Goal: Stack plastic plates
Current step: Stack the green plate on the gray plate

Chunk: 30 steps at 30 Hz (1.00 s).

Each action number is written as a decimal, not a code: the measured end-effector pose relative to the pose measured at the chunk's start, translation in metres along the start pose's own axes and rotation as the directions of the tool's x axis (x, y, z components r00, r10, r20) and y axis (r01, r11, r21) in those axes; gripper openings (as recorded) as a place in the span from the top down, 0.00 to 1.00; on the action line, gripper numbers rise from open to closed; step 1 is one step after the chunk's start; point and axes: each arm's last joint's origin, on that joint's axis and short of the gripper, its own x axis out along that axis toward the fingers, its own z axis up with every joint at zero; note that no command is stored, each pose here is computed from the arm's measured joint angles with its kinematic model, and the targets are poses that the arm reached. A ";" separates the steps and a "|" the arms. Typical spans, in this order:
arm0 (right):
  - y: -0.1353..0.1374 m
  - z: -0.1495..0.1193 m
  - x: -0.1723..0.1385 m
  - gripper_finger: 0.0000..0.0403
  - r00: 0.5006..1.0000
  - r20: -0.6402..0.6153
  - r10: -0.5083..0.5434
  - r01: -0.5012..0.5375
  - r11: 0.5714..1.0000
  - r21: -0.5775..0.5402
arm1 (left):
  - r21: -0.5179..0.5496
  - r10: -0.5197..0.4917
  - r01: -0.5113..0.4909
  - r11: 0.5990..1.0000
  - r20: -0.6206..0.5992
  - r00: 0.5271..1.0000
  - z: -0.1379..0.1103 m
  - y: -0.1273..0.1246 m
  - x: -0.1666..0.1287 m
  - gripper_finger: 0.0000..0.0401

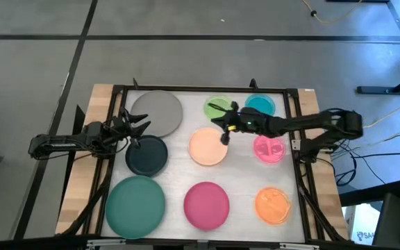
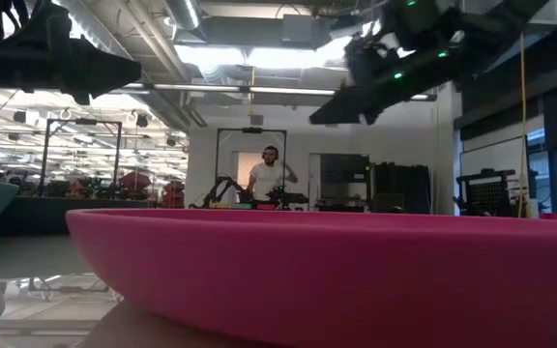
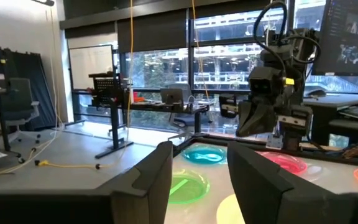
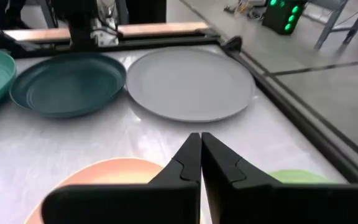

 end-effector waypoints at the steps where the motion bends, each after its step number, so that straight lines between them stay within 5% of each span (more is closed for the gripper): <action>1: 0.001 0.002 0.008 0.99 1.000 -0.005 0.000 0.000 1.000 -0.001 | 0.006 0.000 0.000 1.000 0.000 1.000 0.000 0.000 0.000 0.63; 19: 0.020 0.035 0.125 0.97 0.999 0.043 0.021 -0.019 0.999 -0.048 | 0.045 -0.013 0.014 0.999 -0.022 1.000 -0.002 -0.001 0.000 0.70; 30: 0.030 0.035 0.151 0.66 0.996 -0.063 0.058 -0.064 0.994 -0.090 | 0.059 -0.006 0.008 0.998 -0.048 0.999 -0.005 -0.001 0.000 0.70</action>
